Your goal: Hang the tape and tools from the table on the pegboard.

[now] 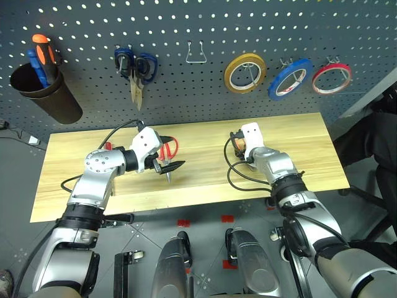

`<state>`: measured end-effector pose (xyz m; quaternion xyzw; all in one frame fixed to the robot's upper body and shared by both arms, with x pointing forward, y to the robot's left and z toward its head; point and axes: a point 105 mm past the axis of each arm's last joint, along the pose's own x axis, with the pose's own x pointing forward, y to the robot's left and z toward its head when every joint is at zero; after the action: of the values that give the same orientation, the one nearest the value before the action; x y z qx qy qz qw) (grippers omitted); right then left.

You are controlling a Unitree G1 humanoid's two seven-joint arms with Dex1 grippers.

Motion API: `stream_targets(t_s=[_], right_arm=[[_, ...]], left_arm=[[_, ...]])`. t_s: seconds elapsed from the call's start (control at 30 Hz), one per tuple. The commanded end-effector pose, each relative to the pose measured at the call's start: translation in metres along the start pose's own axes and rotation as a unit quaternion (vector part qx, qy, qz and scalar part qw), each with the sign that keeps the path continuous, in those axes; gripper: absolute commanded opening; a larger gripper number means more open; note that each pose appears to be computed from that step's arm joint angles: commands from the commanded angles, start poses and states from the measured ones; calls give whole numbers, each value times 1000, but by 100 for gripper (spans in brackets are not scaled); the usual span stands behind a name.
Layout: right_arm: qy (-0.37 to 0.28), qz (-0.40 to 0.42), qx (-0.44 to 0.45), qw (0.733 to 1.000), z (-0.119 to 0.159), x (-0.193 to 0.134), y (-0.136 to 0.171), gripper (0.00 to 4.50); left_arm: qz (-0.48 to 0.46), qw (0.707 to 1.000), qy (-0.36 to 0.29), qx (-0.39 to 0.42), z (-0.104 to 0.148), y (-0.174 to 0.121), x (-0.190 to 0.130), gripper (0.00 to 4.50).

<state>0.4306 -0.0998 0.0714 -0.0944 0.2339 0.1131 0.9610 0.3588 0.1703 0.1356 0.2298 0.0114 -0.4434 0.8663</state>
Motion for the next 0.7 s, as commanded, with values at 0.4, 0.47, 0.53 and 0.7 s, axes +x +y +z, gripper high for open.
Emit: stream_targets(t_s=[0.4, 0.47, 0.53, 0.7], right_arm=[[-435, 10, -50, 899, 124, -161, 54, 260], [-492, 20, -62, 868, 149, -180, 65, 260], [-534, 26, -66, 842, 173, -190, 71, 260], [-605, 41, -63, 793, 226, -198, 86, 260]], left_arm=[[194, 969, -127, -88, 37, -7, -64, 450], [216, 965, -126, -79, 43, -8, -67, 450], [235, 960, -129, -75, 50, -6, -67, 450], [271, 949, -135, -87, 66, 5, -55, 450]])
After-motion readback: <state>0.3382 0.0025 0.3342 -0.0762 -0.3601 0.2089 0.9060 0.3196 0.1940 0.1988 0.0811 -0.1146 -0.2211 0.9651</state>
